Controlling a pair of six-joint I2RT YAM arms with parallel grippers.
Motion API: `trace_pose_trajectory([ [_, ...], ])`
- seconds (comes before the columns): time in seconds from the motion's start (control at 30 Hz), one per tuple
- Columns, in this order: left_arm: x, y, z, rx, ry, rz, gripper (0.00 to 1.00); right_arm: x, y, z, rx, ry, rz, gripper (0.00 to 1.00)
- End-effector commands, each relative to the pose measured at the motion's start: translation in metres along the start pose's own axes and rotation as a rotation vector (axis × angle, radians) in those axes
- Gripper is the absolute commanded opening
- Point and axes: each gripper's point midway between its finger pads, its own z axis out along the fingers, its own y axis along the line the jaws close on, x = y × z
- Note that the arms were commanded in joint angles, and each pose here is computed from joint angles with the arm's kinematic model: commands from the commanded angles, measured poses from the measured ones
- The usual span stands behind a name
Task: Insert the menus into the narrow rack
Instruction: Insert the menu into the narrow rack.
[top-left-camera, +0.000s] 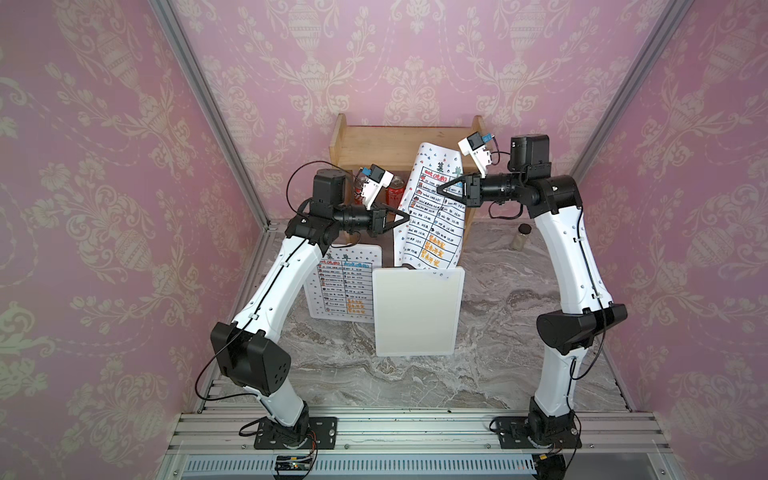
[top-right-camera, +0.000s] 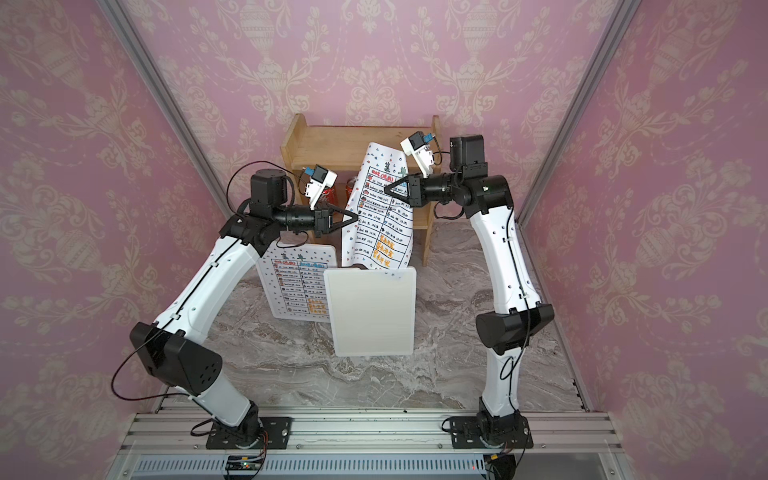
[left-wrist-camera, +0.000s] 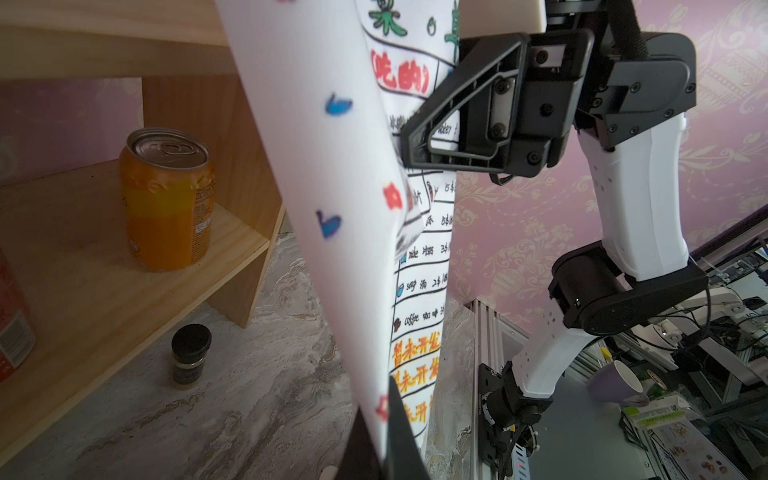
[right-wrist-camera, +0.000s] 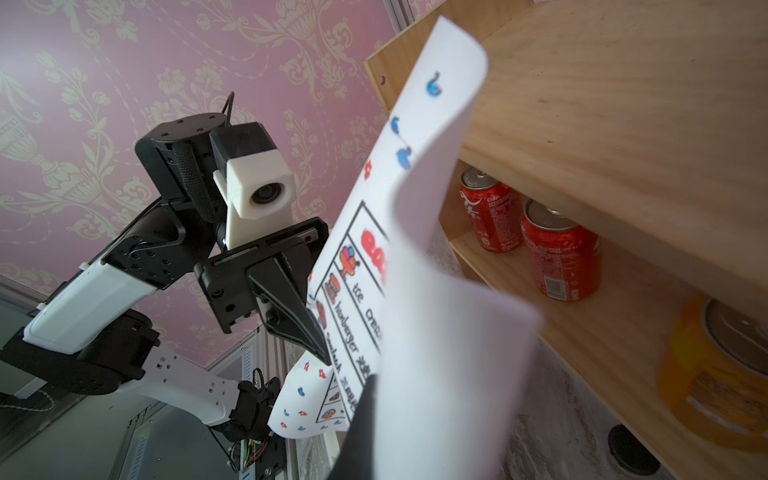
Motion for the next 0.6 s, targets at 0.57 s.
trace_pose_trajectory([
  [0.57, -0.011, -0.04, -0.015, -0.002, -0.012, 0.076, 0.04, 0.024, -0.022, -0.015, 0.006, 0.05, 0.003, 0.18],
])
